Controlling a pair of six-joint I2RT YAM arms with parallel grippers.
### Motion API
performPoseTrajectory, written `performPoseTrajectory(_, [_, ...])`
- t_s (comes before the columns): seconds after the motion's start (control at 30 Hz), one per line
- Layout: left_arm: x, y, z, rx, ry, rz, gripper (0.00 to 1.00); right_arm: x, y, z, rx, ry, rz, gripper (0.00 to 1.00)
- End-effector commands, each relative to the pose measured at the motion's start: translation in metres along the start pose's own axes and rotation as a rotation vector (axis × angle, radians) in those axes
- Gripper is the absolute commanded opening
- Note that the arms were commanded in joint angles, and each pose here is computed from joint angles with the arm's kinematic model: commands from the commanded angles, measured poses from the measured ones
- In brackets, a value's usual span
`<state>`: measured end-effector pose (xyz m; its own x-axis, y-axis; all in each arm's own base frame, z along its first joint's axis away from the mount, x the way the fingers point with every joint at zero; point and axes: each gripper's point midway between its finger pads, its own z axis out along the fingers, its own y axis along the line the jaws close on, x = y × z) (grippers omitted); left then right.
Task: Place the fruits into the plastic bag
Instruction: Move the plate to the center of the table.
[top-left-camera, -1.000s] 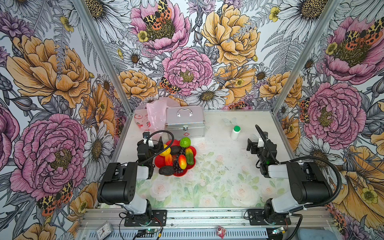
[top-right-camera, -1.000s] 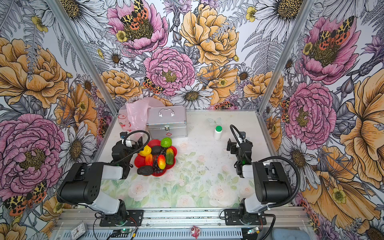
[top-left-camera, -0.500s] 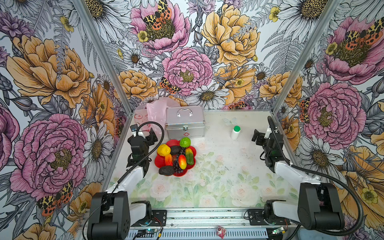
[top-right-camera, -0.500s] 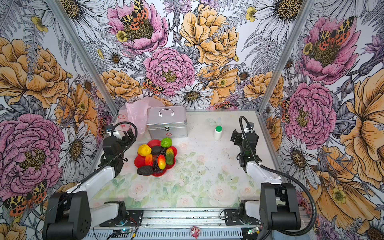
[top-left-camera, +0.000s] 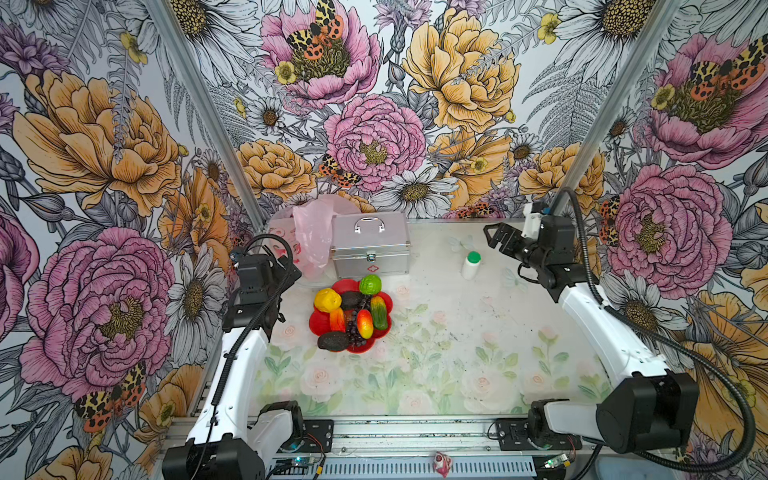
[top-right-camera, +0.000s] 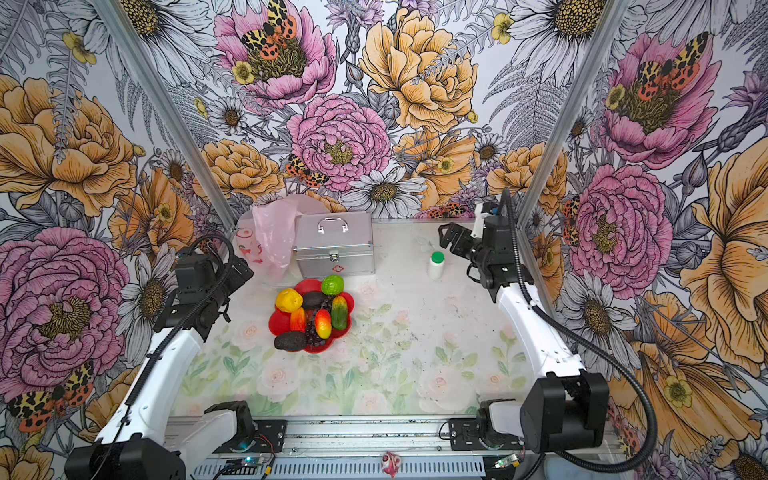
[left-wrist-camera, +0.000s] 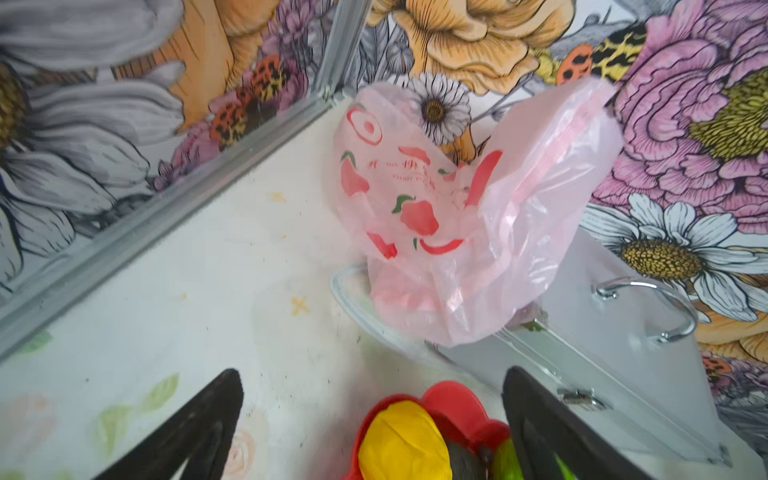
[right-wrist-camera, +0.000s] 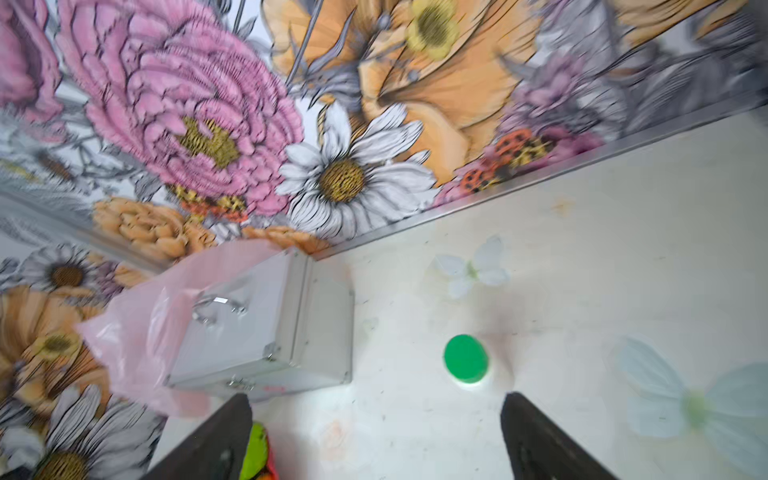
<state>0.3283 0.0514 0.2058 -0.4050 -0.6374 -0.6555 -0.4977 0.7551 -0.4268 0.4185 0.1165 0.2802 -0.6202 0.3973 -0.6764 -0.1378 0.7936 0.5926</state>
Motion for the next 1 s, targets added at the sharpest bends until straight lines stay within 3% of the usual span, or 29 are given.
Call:
performPoseTrajectory(0.0, [0.051,0.000,0.005,0.054,0.266,-0.125,0.99,0.056,0.043,0.022,-0.162,0.283,0.125,0.88])
performPoseTrajectory(0.17, [0.077,0.001,0.009,0.118,0.370,-0.223,0.99,0.104,0.075,0.057,-0.225,0.459,0.118,0.80])
performPoseTrajectory(0.37, [0.098,0.001,0.028,0.211,0.448,-0.391,0.99,0.174,0.086,0.096,-0.231,0.657,0.125,0.70])
performPoseTrajectory(0.53, [0.105,0.013,0.038,0.205,0.474,-0.433,0.98,0.219,0.082,0.114,-0.213,0.757,0.095,0.61])
performPoseTrajectory(0.97, [0.108,0.015,0.043,0.204,0.491,-0.411,0.98,0.254,0.078,0.143,-0.203,0.837,0.081,0.44])
